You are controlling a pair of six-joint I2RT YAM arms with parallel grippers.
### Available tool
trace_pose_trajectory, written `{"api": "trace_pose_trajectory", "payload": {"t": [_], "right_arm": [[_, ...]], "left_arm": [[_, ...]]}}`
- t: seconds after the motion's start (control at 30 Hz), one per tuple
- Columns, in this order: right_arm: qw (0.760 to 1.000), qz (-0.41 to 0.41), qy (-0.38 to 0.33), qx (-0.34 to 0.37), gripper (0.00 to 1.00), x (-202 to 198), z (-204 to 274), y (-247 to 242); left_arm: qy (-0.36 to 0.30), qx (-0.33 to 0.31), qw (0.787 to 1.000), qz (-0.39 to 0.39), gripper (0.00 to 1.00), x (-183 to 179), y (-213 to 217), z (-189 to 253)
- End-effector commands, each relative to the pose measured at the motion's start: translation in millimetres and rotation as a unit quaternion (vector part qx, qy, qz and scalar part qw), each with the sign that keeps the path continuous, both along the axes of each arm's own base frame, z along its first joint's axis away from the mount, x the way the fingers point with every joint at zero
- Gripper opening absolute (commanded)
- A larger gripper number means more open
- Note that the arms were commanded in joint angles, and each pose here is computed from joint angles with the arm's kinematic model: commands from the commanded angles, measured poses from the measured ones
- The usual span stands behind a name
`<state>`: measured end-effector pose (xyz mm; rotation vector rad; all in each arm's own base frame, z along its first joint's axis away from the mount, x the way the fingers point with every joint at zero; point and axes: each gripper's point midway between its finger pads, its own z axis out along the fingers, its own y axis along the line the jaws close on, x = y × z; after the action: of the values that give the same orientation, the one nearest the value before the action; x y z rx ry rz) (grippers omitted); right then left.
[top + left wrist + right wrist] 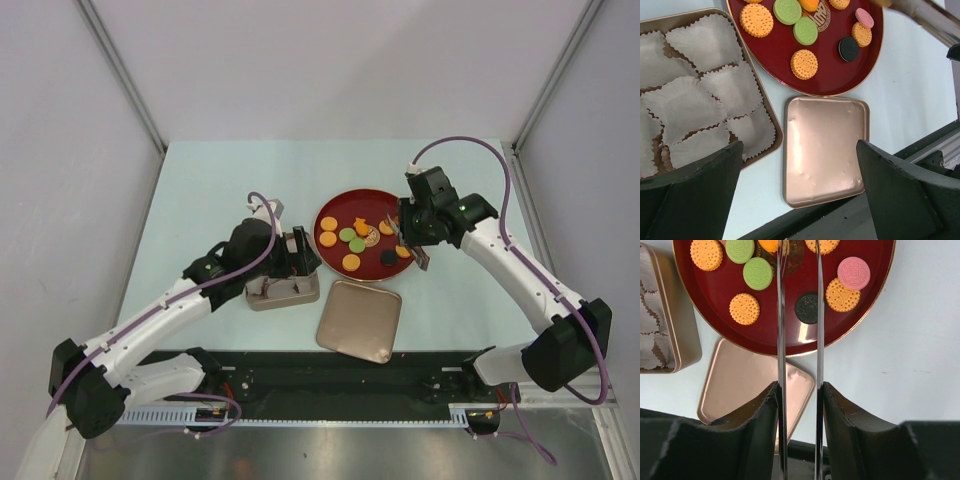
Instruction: Pack the cookies
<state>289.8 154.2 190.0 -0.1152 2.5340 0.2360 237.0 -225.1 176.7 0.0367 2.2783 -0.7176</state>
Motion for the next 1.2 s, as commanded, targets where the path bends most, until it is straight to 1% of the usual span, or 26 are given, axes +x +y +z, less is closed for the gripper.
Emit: {"api": "trace_pose_trajectory", "payload": {"t": [0.0, 0.17, 0.33, 0.57, 0.9, 1.17], "right_arm": [[1.000, 0.002, -0.030, 0.007, 0.44, 8.4, 15.4, 3.5], [1.000, 0.007, -0.027, -0.002, 0.43, 9.6, 9.9, 3.8], [0.999, 0.014, -0.042, -0.013, 0.43, 10.6, 7.7, 7.9], [0.998, 0.004, -0.033, -0.060, 0.45, 15.4, -26.6, 6.4], [0.997, -0.031, -0.040, -0.062, 0.49, 39.9, -44.3, 7.6], [0.997, -0.039, -0.025, -0.062, 0.51, 46.6, -58.9, 0.9]], "left_arm": [[-0.010, 0.001, 1.000, 0.004, 1.00, 0.5, 1.6, 2.6], [-0.011, 0.003, 1.000, 0.006, 1.00, 0.8, 2.9, 2.0], [-0.009, 0.009, 1.000, 0.007, 1.00, 0.3, 4.9, -2.8], [-0.002, 0.018, 1.000, 0.007, 1.00, -1.2, 6.7, -10.7], [-0.003, 0.034, 0.999, 0.007, 1.00, -0.9, 11.3, -13.0], [-0.002, 0.044, 0.999, 0.008, 1.00, 0.0, 13.1, -16.8]]}}
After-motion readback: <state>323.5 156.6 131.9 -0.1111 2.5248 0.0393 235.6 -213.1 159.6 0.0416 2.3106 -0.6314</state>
